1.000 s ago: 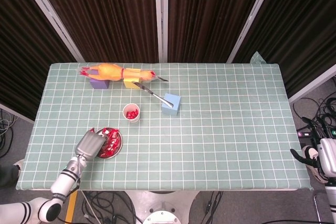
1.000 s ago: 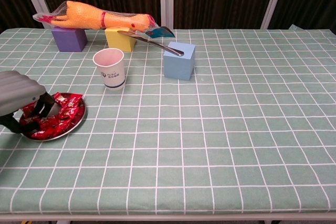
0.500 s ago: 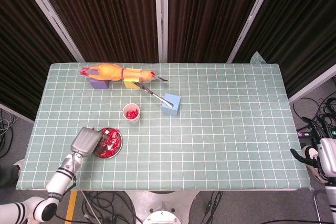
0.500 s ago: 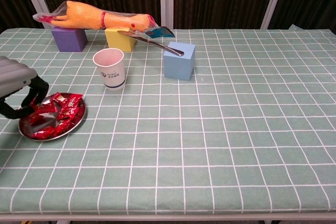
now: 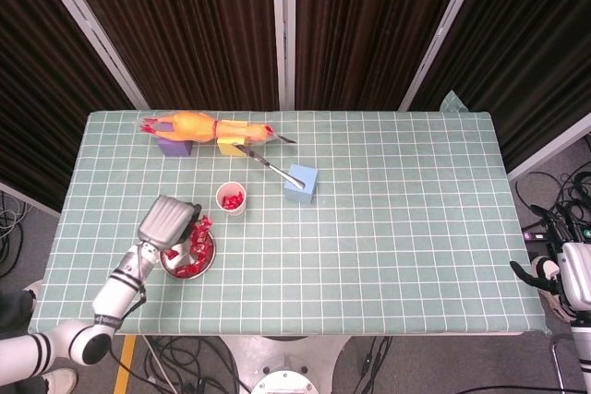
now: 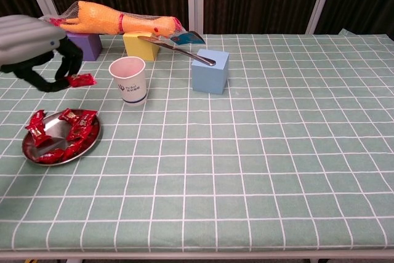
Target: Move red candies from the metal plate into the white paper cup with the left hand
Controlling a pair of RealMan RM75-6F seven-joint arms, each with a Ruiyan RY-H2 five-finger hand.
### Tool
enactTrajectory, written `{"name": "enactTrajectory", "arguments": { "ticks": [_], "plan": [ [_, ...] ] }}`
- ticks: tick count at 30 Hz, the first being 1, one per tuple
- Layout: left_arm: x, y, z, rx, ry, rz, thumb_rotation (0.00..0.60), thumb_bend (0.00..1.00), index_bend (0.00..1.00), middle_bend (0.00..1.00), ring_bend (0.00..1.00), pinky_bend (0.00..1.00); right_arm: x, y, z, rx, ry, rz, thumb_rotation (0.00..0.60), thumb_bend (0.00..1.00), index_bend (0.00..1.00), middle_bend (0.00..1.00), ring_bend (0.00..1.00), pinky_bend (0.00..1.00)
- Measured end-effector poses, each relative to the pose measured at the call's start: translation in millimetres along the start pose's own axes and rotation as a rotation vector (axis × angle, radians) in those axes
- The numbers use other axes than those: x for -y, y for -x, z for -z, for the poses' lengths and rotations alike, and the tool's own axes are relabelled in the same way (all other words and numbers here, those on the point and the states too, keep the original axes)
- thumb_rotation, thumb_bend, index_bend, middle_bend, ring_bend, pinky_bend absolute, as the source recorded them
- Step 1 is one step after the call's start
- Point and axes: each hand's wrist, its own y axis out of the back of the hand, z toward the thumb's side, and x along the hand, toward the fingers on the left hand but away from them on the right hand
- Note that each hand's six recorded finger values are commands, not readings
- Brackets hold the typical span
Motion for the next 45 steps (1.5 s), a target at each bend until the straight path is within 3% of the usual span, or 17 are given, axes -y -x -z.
{"name": "enactTrajectory", "arguments": {
  "ticks": [4,9,18,24,35,41,45],
  "plan": [
    [-19.6,-28.9,-14.3,0.036,0.002,-0.026,0.600,0.45,0.65,0.71,0.93,1.00,-1.9,-1.3,1.7,0.008,-0.002,0.005,0.600,0.12,0.12,0.18,0.05,0.36],
    [-28.3,-58.0,-26.6,0.048,-0.028,-0.010,0.600,0.45,0.65,0.71,0.93,1.00,-3.6,-2.7,4.9,0.021,-0.005,0.009,0.600,0.12,0.12,0.18,0.05,0.36],
    [-19.7,-83.1,-36.3,0.025,-0.138,0.037,0.600,0.44,0.63,0.69,0.92,1.00,-4.4,-4.4,11.0,0.040,-0.004,0.010,0.600,0.12,0.12,0.18,0.05,0.36],
    [-14.9,-89.4,-36.4,0.002,-0.179,0.046,0.600,0.39,0.52,0.62,0.92,1.00,-4.6,-4.7,12.6,0.044,-0.004,0.010,0.600,0.12,0.12,0.18,0.05,0.36],
    [-19.2,-81.4,-33.9,-0.017,-0.160,0.024,0.600,0.34,0.42,0.50,0.91,1.00,-3.9,-3.6,11.2,0.040,-0.004,0.008,0.600,0.12,0.12,0.18,0.05,0.36],
    [-31.0,-52.8,-21.1,-0.028,-0.060,-0.043,0.600,0.28,0.41,0.49,0.91,1.00,-2.5,-1.4,7.3,0.026,-0.001,0.005,0.600,0.12,0.12,0.18,0.05,0.36],
    [-24.2,-20.1,5.5,-0.066,0.008,-0.064,0.600,0.27,0.41,0.49,0.90,1.00,-2.7,-1.3,6.9,0.024,-0.002,0.003,0.600,0.12,0.12,0.18,0.05,0.36]
  ]
}}
